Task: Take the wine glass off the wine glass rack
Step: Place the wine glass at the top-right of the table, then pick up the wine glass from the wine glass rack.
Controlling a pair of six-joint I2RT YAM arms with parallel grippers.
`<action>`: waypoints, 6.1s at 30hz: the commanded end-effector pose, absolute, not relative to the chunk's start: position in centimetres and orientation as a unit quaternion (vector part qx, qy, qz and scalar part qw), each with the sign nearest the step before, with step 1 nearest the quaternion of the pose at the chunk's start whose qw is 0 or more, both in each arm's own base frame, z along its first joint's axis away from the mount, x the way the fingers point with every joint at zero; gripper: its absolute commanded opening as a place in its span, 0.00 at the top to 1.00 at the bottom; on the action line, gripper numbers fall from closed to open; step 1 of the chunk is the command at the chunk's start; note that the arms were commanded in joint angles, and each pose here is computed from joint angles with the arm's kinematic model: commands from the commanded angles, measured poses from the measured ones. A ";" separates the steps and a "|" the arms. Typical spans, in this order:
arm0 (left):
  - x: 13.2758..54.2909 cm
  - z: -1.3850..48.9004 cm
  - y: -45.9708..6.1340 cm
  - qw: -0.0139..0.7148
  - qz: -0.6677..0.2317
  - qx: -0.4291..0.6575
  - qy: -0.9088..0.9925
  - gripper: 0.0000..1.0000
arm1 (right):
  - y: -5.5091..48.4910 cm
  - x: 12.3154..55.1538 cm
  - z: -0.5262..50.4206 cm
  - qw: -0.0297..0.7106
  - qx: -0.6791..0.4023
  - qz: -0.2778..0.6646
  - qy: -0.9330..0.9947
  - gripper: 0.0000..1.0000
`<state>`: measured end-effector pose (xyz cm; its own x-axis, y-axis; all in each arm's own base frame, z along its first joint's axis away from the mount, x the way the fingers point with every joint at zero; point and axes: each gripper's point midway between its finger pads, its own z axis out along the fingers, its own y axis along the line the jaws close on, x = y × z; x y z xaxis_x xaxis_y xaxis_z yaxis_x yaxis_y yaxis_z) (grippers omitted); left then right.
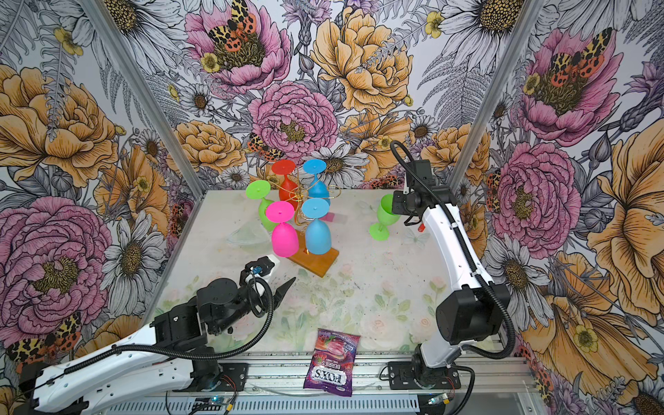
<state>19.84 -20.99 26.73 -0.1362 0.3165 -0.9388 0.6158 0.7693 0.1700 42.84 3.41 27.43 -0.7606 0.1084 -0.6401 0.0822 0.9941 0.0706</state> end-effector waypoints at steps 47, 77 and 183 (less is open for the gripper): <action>29.9 26.7 -3.6 0.555 -0.134 -0.068 0.818 0.26 | 7.5 57.6 21.2 0.357 0.019 -0.006 0.934 1.00; 31.3 26.6 -4.2 0.552 -0.155 -0.054 0.818 0.24 | 9.0 57.8 18.3 0.334 -0.006 -0.018 0.942 1.00; 30.7 28.3 -6.4 0.553 -0.202 0.000 0.808 0.22 | 27.6 34.4 36.3 0.299 -0.062 0.517 0.799 0.70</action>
